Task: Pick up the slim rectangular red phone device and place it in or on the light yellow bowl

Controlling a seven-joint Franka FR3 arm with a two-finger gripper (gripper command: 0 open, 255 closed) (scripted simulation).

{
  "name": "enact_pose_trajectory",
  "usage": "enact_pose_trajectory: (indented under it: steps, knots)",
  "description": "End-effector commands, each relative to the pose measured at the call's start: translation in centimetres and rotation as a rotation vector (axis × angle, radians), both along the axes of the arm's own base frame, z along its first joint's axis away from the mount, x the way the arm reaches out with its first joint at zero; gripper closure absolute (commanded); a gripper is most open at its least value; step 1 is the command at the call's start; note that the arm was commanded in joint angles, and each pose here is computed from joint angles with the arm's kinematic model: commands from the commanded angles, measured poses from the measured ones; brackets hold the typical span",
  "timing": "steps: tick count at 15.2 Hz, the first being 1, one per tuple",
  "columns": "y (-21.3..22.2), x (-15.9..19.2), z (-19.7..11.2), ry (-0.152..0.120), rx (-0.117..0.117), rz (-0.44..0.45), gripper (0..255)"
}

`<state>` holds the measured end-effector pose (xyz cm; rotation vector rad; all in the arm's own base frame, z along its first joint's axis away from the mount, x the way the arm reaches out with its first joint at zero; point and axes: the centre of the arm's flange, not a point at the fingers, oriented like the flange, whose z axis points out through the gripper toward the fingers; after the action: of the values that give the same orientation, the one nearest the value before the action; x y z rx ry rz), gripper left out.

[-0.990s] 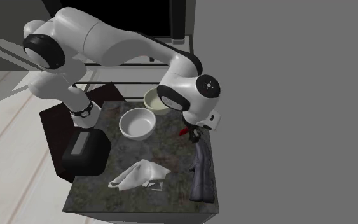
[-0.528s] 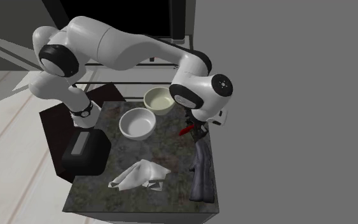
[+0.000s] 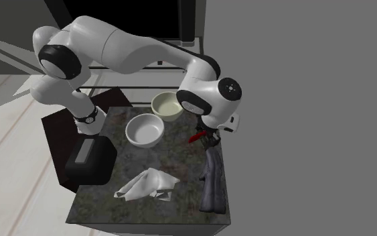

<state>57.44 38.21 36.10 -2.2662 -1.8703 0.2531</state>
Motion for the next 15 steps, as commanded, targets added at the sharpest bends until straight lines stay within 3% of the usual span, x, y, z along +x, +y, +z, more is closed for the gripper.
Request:
enact_pose_trajectory:
  steps: [1, 5, 6, 13, 14, 15]
  knots:
    - [3.0, -1.3, -4.2, 0.012, 0.020, 0.031, 0]
    - [3.0, -1.3, -4.2, 0.012, 0.020, 0.031, 0]
    - [3.6, -1.7, -5.1, 0.012, 0.019, 0.030, 255]
    - [3.0, -4.0, -7.2, 0.013, 0.019, 0.029, 255]
    - [2.2, -3.1, -6.7, 0.013, 0.020, 0.029, 255]
    - [3.0, -1.3, -4.2, 0.012, 0.020, 0.031, 255]
